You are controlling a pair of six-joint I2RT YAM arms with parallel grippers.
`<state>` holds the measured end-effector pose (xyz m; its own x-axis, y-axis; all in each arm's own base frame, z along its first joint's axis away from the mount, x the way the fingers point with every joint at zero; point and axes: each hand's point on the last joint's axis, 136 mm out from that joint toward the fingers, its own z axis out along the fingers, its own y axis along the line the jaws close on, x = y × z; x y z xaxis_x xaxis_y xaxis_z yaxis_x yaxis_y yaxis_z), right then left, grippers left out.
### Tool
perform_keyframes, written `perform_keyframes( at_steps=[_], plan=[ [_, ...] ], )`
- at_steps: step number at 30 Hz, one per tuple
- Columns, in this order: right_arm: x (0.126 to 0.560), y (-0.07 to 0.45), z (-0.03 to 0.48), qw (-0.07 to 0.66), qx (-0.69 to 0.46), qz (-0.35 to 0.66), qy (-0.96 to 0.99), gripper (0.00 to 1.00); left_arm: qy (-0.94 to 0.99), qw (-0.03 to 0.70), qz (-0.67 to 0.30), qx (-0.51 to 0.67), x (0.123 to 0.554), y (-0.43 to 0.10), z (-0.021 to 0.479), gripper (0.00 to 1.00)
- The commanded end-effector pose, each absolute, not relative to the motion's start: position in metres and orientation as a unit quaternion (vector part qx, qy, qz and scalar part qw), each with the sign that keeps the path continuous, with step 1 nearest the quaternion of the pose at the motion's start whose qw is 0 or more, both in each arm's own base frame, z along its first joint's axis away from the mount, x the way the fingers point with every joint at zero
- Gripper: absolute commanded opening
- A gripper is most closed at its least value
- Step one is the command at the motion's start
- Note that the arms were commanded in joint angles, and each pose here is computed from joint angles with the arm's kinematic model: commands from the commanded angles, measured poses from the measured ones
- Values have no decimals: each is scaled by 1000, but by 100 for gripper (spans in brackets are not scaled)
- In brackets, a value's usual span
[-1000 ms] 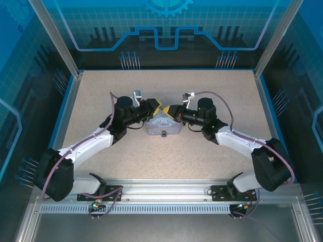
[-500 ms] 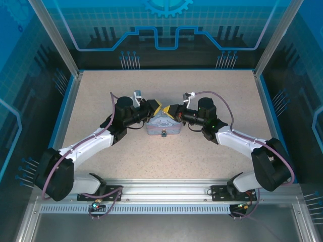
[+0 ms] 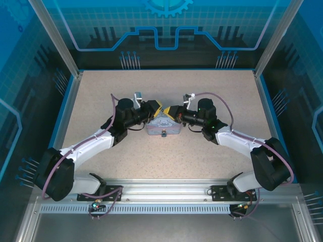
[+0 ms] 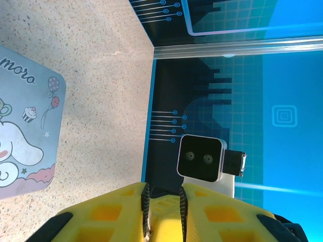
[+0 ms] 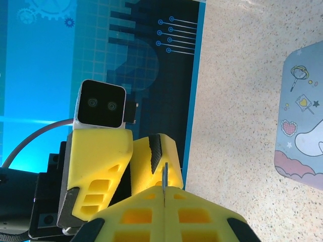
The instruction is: Unlock a padlock with a key
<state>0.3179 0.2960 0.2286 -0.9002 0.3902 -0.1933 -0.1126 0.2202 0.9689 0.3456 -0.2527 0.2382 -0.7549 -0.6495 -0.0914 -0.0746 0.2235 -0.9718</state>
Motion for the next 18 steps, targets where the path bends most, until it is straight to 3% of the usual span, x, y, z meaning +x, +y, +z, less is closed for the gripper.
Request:
perform_keyframes(
  at_steps=[1,4,6,10,13,18],
  plan=[
    [327,291,236,224,96,624,742,0,744,243,-574,-243,341,-256,233,31],
    [326,290,236,225,96,625,742,0,745,243,-571,-244,342,-256,231,39],
    [325,289,237,226,95,625,741,0,746,242,-570,-246,342,-256,230,50],
    [323,288,239,227,95,625,740,0,747,242,-568,-247,342,-255,229,55],
    [324,288,240,229,95,625,740,0,745,243,-570,-247,343,-256,230,54],
    [326,290,238,226,95,626,741,0,740,245,-575,-246,345,-257,234,39]
  ],
)
